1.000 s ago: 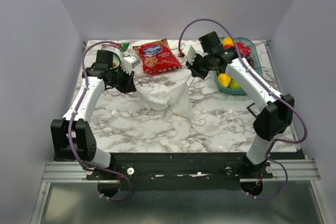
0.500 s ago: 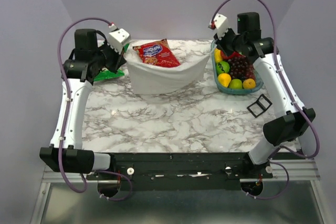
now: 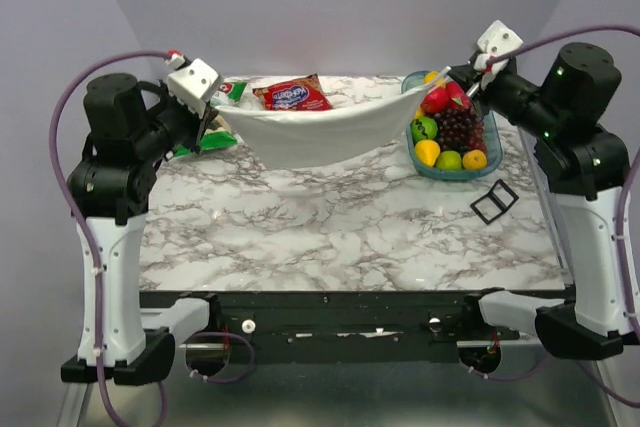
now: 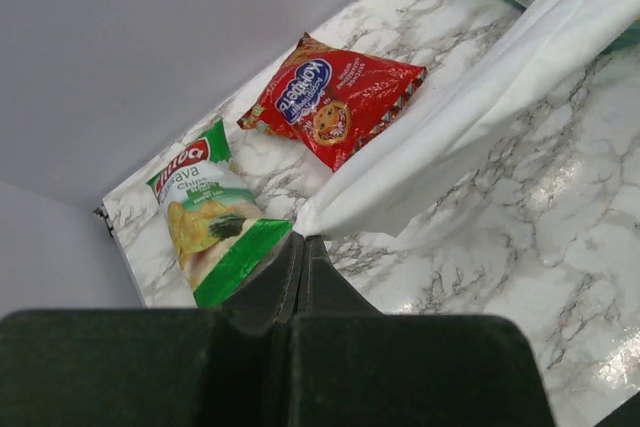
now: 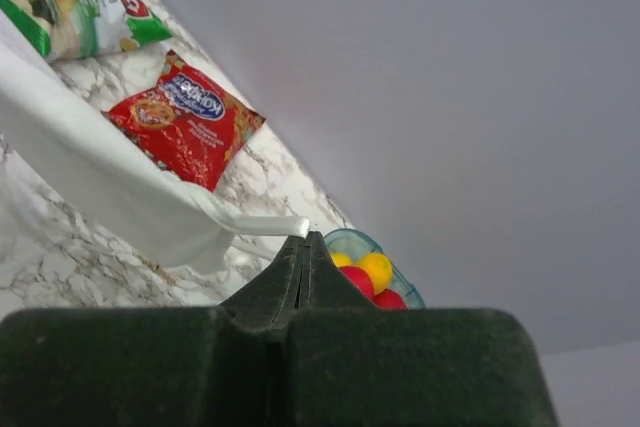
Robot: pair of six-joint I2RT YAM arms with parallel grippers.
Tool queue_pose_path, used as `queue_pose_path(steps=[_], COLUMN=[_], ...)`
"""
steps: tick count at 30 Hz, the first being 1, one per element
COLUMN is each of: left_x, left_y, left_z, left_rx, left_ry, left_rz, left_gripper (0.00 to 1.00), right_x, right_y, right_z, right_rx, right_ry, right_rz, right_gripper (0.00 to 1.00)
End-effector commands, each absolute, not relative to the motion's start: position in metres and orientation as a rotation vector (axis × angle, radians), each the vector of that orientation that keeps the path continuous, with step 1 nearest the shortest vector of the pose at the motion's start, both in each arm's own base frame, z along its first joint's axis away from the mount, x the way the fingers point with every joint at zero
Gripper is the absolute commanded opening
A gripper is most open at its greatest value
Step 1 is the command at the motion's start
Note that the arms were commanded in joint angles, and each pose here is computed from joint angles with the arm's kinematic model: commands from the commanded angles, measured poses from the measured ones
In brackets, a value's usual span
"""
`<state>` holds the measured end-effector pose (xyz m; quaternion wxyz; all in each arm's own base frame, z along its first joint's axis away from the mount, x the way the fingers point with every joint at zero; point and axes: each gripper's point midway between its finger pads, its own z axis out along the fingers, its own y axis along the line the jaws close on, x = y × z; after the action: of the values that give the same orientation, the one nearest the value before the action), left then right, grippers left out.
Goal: Remove the brooch from the garment
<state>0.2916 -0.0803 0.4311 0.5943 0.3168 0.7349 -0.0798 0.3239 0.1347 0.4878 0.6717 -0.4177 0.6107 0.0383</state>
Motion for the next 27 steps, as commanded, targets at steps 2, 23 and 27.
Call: queue_pose_path(steps=[2, 23, 27], left_x=[0.233, 0.225, 0.273], left_y=[-0.093, -0.105, -0.099], left_z=[0.445, 0.304, 0.222], left_rx=[0.735, 0.775, 0.78], left_ry=[1.583, 1.876, 2.048], left_rz=[-0.266, -0.472, -0.477], left_gripper=[0.0, 0.02, 0.04], right_x=[0.269, 0.247, 0.313], right_y=[0.136, 0.146, 0.156], right_z=[0.476, 0.328, 0.246], right_rx=[-1.015, -1.214, -1.234], right_ry=[1.415, 1.579, 1.703], right_rz=[0.18, 0.313, 0.3], right_gripper=[0.01, 0.01, 0.01])
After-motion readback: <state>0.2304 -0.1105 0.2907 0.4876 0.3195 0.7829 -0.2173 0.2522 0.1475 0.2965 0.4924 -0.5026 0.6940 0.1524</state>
